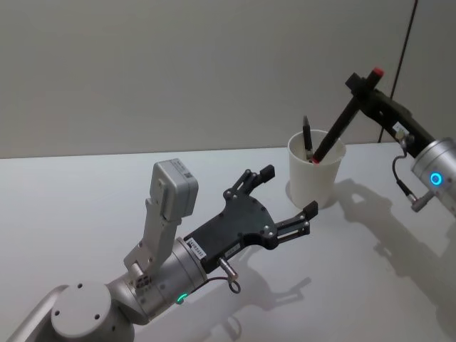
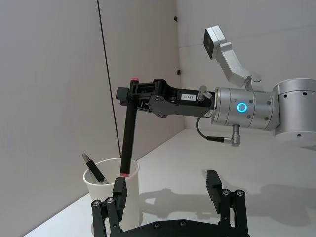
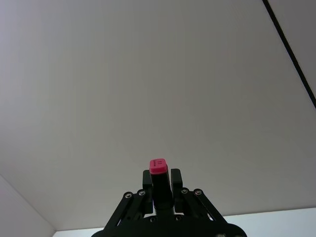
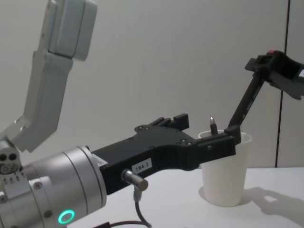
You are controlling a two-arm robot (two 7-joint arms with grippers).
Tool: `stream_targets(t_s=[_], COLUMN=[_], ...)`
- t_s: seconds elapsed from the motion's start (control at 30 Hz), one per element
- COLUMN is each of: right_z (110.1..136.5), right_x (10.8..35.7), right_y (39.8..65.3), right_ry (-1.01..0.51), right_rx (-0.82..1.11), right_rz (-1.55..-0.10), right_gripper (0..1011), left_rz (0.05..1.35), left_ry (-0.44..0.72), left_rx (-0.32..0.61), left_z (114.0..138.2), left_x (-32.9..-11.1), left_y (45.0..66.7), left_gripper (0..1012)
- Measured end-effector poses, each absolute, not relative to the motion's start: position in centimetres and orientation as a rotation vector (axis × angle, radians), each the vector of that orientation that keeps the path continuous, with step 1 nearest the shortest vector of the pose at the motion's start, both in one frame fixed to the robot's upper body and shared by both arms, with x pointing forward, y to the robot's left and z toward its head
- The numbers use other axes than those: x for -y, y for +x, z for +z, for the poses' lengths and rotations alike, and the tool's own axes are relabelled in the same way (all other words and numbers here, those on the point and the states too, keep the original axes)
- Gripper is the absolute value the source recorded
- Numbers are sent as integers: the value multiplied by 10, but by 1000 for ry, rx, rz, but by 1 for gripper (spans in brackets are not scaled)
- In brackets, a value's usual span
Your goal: Place the pen into the pen holder.
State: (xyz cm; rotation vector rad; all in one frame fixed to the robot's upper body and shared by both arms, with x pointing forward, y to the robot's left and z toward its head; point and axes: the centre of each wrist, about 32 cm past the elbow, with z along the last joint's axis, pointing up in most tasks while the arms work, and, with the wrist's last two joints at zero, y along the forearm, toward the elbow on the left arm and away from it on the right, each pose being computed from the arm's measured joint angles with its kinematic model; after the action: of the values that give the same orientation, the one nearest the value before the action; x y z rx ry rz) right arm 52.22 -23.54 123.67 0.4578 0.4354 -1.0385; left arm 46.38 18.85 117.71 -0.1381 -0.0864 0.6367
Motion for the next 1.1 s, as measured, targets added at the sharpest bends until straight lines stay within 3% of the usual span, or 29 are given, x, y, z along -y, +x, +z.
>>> stream_targets(t_s=[1.03, 1.1], right_z=[1227, 1227], right_x=[221, 220], right_y=[528, 528], right_ry=[237, 230], right_rx=[-93, -80], right_rz=[-1061, -1061], right_gripper=[219, 262], left_rz=[637, 637], left_ry=[-138, -138], left_rx=[86, 86], left_z=[1177, 1177], left_x=[-188, -188], left_y=[464, 464], left_gripper=[1003, 1003])
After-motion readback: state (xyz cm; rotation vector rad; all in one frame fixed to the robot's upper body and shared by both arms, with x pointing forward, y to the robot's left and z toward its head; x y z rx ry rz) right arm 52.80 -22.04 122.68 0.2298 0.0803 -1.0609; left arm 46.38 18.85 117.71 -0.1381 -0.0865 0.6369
